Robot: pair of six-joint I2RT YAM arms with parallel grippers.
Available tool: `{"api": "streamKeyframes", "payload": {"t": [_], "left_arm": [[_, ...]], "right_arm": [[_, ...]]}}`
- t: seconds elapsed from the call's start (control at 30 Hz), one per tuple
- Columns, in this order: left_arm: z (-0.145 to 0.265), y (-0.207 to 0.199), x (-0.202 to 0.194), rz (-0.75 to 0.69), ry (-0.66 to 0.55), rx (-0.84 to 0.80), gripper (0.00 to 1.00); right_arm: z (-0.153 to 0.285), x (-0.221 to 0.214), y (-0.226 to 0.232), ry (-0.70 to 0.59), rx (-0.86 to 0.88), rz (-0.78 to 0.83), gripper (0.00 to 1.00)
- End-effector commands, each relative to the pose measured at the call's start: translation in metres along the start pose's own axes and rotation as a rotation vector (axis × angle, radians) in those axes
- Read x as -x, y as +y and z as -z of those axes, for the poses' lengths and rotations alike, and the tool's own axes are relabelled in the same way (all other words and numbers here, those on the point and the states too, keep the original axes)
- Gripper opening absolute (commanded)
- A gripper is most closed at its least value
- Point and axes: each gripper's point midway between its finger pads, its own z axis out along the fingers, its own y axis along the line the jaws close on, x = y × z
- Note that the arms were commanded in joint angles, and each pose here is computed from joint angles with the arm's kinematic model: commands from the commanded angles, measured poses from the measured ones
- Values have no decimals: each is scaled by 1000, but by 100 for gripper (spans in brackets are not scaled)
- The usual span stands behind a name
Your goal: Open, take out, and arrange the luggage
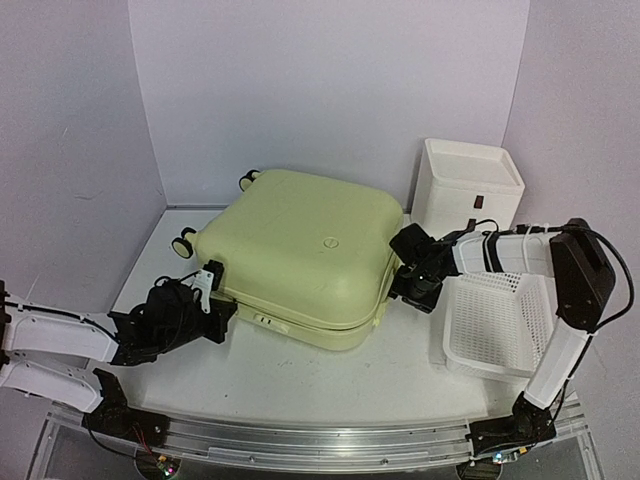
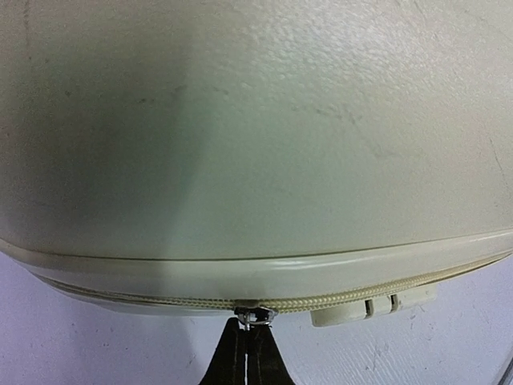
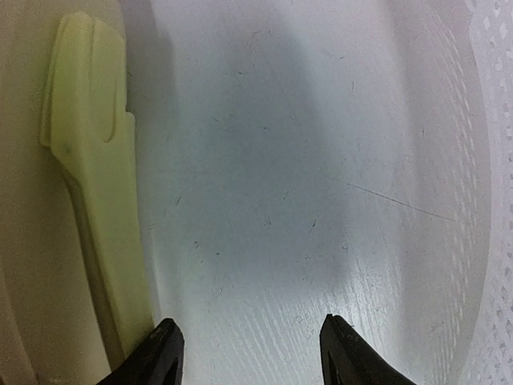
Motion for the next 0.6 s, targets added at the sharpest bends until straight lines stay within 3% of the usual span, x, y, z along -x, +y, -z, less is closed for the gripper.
{"api": "streamKeyframes", "payload": {"t": [0.0,0.2,0.47,0.57], "left_arm": [[8,7,21,-18,-81,11,0],[17,17,34,-22,-193,22,0],[6,22,40,-40,-211,62,0],[6,27,41,-35,-217,81,0]], "right_arm": [[-6,16,45,-53,157,-45,58],[-18,14,45,-78,203,-88,57],[-23,17,41,-103,174,-74,34],[-26,17,28,-116,139,-101,31]]}}
